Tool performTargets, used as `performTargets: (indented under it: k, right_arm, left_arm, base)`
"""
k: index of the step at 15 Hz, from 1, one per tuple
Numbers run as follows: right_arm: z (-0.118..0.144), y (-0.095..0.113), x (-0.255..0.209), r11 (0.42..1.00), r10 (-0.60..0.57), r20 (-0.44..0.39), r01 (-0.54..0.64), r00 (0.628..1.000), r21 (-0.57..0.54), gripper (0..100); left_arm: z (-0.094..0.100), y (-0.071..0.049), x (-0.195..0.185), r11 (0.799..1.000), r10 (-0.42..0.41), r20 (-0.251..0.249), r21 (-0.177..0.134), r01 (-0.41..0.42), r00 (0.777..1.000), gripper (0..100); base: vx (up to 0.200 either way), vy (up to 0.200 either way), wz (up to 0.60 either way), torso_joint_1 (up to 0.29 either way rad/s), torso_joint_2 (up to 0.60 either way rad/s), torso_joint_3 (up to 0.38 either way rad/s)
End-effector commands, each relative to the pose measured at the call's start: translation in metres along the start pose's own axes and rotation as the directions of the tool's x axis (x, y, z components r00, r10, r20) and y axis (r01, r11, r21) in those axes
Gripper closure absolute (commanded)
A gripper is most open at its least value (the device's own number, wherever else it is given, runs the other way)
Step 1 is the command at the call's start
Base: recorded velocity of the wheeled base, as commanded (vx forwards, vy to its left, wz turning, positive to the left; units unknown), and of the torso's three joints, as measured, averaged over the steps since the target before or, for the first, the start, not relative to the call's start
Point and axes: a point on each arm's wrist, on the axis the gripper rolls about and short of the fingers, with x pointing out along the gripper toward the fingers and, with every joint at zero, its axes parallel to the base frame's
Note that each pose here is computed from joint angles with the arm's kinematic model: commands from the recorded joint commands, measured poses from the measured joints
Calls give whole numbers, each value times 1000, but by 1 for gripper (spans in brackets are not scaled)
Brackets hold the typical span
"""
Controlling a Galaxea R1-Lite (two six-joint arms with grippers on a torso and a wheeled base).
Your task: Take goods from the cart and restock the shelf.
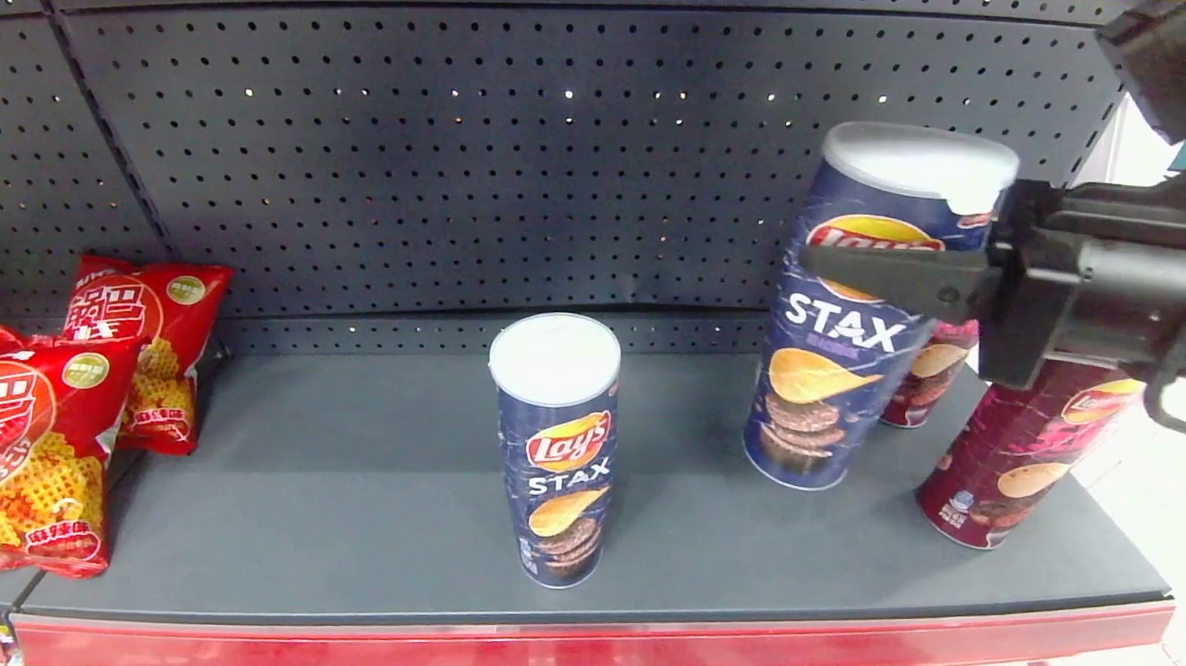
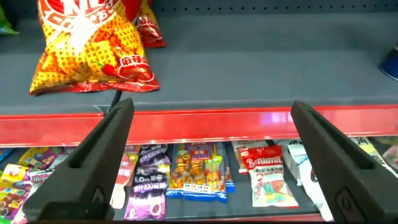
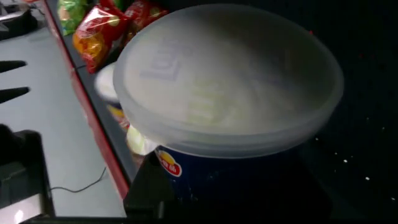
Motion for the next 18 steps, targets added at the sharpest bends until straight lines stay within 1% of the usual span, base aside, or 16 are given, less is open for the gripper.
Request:
performTargets:
  k: [1, 3, 5, 8, 9, 10, 12, 13, 14, 17, 18]
  right_arm:
    - [-10, -14, 44, 999, -28, -51, 29, 998, 17, 100]
    - [-18, -22, 66, 999, -34, -58, 36, 998, 27, 100]
    - [-31, -35, 101, 999, -38, -46, 39, 998, 20, 100]
    - [-47, -52, 138, 999, -26, -53, 27, 998, 21, 100]
    - [-47, -52, 138, 999, -26, -53, 27, 998, 21, 100]
    - [-54, -58, 158, 998, 62, -33, -62, 998, 17, 100]
    - [-60, -60, 177, 986, 165, -5, -165, 986, 2, 100]
    - [-61, -60, 181, 980, 199, 3, -199, 980, -2, 100]
    - [-60, -56, 192, 959, 284, 32, -284, 958, -16, 100]
    - [-61, -46, 198, 926, 378, 48, -378, 924, -21, 100]
    - [-63, -45, 198, 907, 421, 50, -420, 906, -29, 100]
  left_arm:
    - [0, 0, 0, 1000, 0, -3, 0, 0, 1000, 0]
    - [0, 0, 0, 1000, 0, -3, 0, 0, 1000, 0]
    - [0, 0, 0, 1000, 1, -5, 0, -1, 1000, 0]
    - [0, 0, 0, 1000, 0, -3, 0, 0, 1000, 0]
    - [0, 0, 0, 1000, 0, -3, 0, 0, 1000, 0]
    - [0, 0, 0, 1000, 0, -3, -2, 0, 1000, 0]
    - [0, 0, 0, 1000, 1, -3, -2, -1, 1000, 0]
    - [0, 0, 0, 1000, 1, -3, -2, -1, 1000, 0]
    - [0, 0, 0, 1000, 0, -3, 0, 0, 1000, 0]
    - [0, 0, 0, 1000, 0, -5, 0, 0, 1000, 0]
    - [0, 0, 0, 1000, -2, -3, -2, 2, 1000, 0]
  base:
    - [0, 0, 0, 0, 0, 0]
    - [0, 0, 0, 0, 0, 0]
    - [0, 0, 0, 0, 0, 0]
    - [0, 0, 0, 0, 0, 0]
    - [0, 0, 0, 0, 0, 0]
    - [0, 0, 0, 0, 0, 0]
    - [0, 0, 0, 0, 0, 0]
    - [0, 0, 0, 0, 0, 0]
    - [0, 0, 0, 0, 0, 0]
    - [0, 0, 0, 0, 0, 0]
    - [0, 0, 0, 0, 0, 0]
